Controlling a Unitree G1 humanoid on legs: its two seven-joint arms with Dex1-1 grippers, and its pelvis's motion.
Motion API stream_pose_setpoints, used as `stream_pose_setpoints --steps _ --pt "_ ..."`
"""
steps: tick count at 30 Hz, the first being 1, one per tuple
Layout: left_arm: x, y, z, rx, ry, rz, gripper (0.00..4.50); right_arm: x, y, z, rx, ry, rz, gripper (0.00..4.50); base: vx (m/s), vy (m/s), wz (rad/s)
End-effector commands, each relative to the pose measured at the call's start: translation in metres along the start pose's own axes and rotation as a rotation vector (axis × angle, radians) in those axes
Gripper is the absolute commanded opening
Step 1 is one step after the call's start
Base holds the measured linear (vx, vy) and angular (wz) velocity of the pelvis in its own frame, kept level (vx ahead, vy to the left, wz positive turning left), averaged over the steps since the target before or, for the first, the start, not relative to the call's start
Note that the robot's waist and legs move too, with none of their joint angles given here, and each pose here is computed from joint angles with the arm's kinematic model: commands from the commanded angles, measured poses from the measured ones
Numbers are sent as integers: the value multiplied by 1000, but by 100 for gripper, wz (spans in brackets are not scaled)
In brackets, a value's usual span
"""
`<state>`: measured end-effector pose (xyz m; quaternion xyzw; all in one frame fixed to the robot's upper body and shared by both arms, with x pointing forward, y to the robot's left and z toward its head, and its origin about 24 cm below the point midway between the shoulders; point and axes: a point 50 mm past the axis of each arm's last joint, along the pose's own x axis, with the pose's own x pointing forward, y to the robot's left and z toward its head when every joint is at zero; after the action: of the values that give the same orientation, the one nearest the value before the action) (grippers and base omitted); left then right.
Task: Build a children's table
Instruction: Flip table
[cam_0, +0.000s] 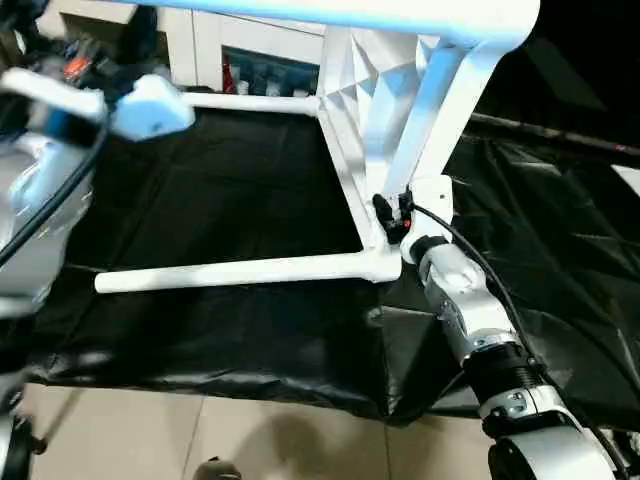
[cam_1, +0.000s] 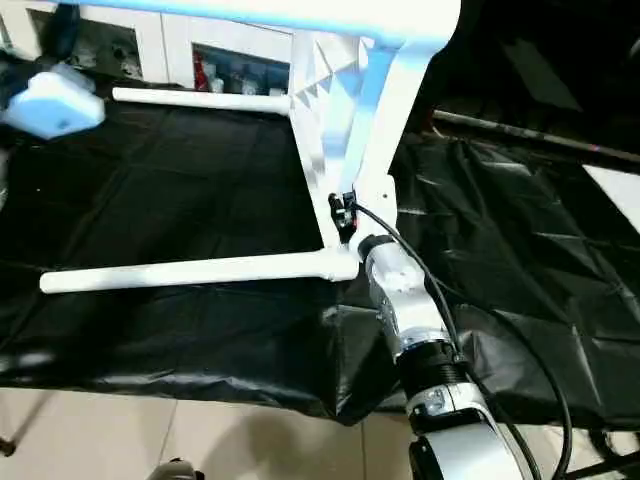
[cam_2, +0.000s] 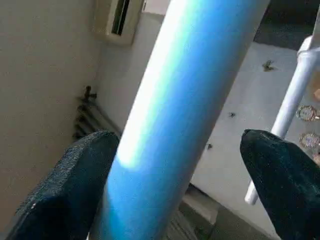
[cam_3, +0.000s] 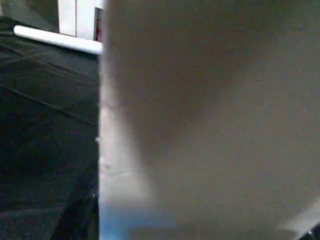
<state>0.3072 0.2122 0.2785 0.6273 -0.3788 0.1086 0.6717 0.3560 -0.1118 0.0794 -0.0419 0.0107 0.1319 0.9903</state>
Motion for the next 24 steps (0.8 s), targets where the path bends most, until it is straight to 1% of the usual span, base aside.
stream_pose_setpoints --steps 1,3,6,8,11,13,16,17,18,21,22,23,24 --pt "6 -5 5 -16 -18 -7 416 -2 -3 4 -70 -17 11 200 0 0 0" --pt "6 -6 6 -32 -17 -14 412 -2 -3 4 -71 -19 6 200 0 0 0" --pt "6 -6 6 -39 -13 -10 377 -3 -4 4 -72 -20 2 200 0 0 0" --pt "5 -8 5 -52 5 -9 373 -3 -5 5 -76 -21 1 200 0 0 0" --pt "5 -8 1 -53 36 -10 334 -4 -4 8 -91 -35 9 200 0 0 0" --pt "6 -7 -3 -55 56 -6 325 -3 -3 10 -106 -44 19 200 0 0 0" --pt "7 -6 -2 -68 55 -10 291 -3 -4 12 -123 -50 23 200 0 0 0" --pt "7 -6 -1 -78 51 -19 286 -2 -5 14 -132 -53 23 200 0 0 0" --pt "6 -8 1 -102 50 -37 281 -2 -7 18 -155 -66 24 200 0 0 0" --pt "5 -9 1 -133 61 -42 250 -2 -11 24 -185 -85 28 200 0 0 0" --pt "5 -8 -1 -167 82 -29 247 -2 -14 29 -202 -100 31 200 0 0 0" --pt "5 -8 -1 -167 82 -29 247 -2 -14 29 -202 -100 31 200 0 0 0" --pt "4 -8 -3 -211 108 -23 243 -2 -18 35 -213 -115 33 200 0 0 0"
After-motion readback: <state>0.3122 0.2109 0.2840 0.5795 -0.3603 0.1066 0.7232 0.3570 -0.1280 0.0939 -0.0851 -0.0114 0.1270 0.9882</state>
